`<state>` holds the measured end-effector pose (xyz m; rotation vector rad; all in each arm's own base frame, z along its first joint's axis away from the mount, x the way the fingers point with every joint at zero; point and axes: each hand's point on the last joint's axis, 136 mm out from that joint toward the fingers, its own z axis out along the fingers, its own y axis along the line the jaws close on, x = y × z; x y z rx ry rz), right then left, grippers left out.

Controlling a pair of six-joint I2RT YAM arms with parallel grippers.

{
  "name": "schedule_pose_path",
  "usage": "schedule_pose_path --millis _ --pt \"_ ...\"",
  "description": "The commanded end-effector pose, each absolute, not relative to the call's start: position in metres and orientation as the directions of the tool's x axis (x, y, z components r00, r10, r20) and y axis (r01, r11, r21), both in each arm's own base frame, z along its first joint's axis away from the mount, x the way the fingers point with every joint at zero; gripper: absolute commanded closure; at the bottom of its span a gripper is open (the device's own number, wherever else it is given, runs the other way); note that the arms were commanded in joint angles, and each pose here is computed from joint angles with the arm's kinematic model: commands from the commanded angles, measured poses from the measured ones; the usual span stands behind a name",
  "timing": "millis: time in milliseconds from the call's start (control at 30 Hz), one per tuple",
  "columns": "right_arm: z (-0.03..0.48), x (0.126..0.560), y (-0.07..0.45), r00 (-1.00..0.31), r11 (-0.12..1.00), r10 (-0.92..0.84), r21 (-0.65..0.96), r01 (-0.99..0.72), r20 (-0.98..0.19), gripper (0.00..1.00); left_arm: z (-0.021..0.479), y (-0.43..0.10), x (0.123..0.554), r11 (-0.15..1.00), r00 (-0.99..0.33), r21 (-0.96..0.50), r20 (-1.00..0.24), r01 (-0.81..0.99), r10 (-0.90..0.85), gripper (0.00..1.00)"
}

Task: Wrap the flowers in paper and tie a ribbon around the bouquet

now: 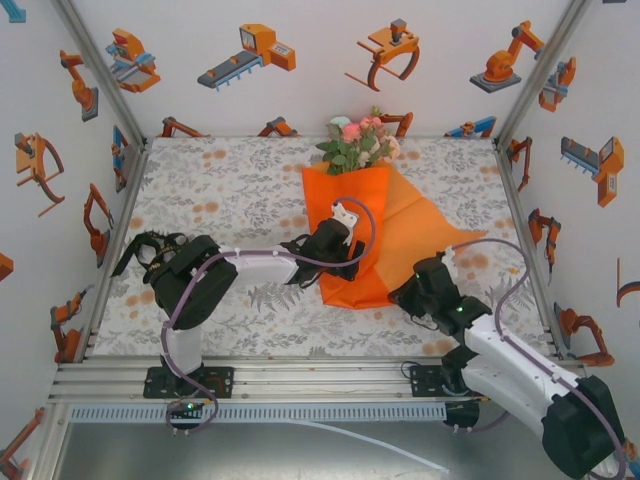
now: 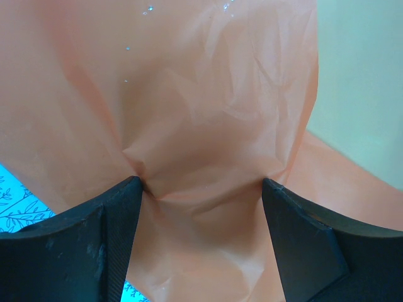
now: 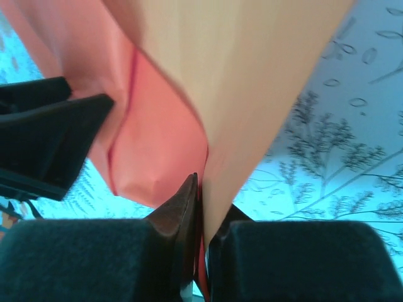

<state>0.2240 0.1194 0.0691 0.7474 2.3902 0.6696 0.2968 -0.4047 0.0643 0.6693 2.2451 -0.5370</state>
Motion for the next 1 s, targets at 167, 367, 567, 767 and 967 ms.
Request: schedule_pose_path --millis 167,367,567,767,967 --pt "0.101 0.26 0.156 -0.728 0.766 0.581 0.549 0.336 -0.364 0.66 0.061 -0.41 0.284 0.744 -0.619 -0.214 -0.717 0.633 0.32 0.28" --pt "0.105 0.279 0.181 -0.781 0.821 0.492 0.503 0.27 -0.385 0.63 0.058 -0.408 0.284 0.749 -0.622 -0.21 -0.714 0.628 0.322 0.28" --pt "0.098 0.282 0.203 -0.839 0.846 0.383 0.511 0.15 -0.387 0.58 0.062 -0.408 0.284 0.749 -0.621 -0.215 -0.719 0.626 0.313 0.28" --pt "0.094 0.273 0.219 -0.862 0.818 0.309 0.575 0.025 -0.402 0.63 0.08 -0.406 0.289 0.741 -0.657 -0.32 -0.723 0.59 0.212 0.27" --pt "0.089 0.269 0.209 -0.851 0.86 0.236 0.509 -0.042 -0.47 0.7 0.121 -0.401 0.294 0.666 -0.694 -0.494 -0.718 0.558 0.049 0.26"
